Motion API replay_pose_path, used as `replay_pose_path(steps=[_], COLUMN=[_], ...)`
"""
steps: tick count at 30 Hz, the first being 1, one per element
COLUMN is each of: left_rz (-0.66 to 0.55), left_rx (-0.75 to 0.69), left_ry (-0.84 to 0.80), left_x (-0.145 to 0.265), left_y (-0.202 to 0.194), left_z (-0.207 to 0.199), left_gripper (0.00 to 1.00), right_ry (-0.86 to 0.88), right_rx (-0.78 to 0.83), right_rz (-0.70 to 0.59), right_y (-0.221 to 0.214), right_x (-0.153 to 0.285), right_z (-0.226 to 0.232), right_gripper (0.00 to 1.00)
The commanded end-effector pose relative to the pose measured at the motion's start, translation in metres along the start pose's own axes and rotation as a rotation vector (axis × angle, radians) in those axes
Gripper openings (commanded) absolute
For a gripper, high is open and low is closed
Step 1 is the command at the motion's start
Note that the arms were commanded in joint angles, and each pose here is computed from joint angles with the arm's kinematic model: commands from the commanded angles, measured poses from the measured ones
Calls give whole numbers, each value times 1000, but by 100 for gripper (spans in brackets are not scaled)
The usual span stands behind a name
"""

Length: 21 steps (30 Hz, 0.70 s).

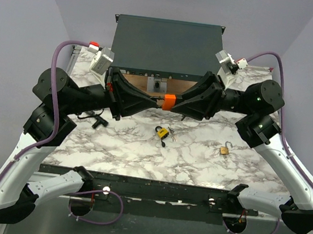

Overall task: Lock with the key
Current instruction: Lock the lock.

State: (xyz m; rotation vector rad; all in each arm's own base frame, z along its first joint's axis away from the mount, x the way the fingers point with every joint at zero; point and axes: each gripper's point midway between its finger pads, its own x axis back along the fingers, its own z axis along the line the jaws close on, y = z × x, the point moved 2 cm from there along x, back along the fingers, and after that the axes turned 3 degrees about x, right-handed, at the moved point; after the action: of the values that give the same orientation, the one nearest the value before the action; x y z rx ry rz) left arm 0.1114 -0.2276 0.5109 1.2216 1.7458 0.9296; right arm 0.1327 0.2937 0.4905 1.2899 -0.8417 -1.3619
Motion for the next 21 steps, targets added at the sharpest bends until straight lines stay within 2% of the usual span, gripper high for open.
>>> replay_pose_path(steps=[1, 15, 21], left_rz=[-11, 16, 31], left_rx=[-53, -59, -44], left_ry=[-2, 46, 52], left_x=[0, -9, -9], left_y=[1, -14, -23], left_z=[2, 21, 22], left_gripper=[0, 0, 0], right_ry=[-5, 24, -63], right_rx=[-54, -116, -123], right_rz=[17, 22, 9], right_y=[-1, -10, -9], right_x=[-4, -12, -16], right_z=[5, 16, 0], right_gripper=[1, 1, 1])
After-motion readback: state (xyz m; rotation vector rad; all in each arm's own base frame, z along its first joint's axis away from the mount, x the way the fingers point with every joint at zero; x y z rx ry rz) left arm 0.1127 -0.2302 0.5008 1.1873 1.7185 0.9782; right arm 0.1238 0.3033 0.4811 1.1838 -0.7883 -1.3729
